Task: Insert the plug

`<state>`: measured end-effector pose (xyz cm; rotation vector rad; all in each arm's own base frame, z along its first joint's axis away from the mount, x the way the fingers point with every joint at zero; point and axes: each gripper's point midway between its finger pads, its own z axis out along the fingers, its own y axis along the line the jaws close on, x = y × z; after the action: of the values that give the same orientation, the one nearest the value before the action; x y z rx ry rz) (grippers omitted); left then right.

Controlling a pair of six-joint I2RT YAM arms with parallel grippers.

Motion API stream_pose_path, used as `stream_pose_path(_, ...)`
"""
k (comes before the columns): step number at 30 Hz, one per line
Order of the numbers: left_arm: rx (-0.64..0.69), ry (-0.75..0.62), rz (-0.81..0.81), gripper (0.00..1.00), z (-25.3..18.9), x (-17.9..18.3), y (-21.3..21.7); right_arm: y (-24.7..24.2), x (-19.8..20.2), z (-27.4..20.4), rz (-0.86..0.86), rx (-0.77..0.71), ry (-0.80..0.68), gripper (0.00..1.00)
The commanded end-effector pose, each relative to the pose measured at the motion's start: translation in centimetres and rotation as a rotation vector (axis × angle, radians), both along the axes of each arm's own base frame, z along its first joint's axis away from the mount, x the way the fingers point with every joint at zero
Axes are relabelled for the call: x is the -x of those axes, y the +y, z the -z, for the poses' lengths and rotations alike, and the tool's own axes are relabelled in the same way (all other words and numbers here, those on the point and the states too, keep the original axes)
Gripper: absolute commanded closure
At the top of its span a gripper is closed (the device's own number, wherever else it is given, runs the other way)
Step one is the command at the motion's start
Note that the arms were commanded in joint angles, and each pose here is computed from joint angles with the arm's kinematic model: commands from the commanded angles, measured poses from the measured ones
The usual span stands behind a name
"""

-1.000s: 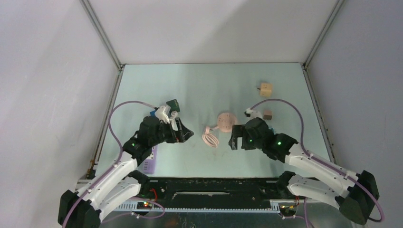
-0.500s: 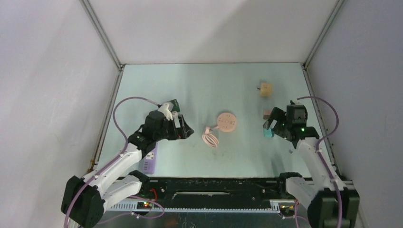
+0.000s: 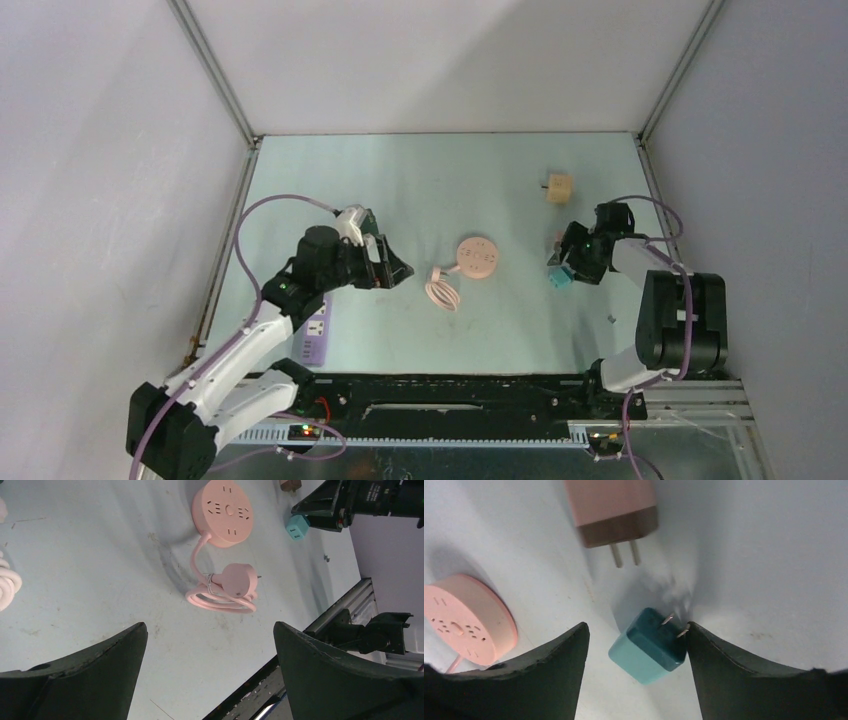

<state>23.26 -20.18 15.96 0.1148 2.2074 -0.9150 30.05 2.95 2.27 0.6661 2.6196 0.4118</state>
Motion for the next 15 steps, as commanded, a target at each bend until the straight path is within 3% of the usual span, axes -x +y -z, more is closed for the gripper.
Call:
stream_pose_path(1, -0.016, -0.068, 0.0, 0.0, -1.3, -0.2, 0.6, 2.3, -1.3, 0.0, -0.082, -0.019, -0.035, 0.3)
stream_pose_path(6, -0.024, -0.055, 0.033, 0.0, -0.5, 0.1, 0.3, 5.9, -0.3, 0.4, -0.175, -0.028, -0.013, 0.46)
stream_pose_path(12, 0.097, -0.049, 0.171, 0.01, -0.7, 1.3, -2.5, 10.1, 2.4, 1.1, -0.259, -0.057, 0.025, 0.48)
stream_pose_path(15, 0.087, -0.078, 0.247, 0.01, -1.1, 2.4, -3.8, 11.5, 4.1, 1.2, -0.279, -0.106, 0.027, 0.48)
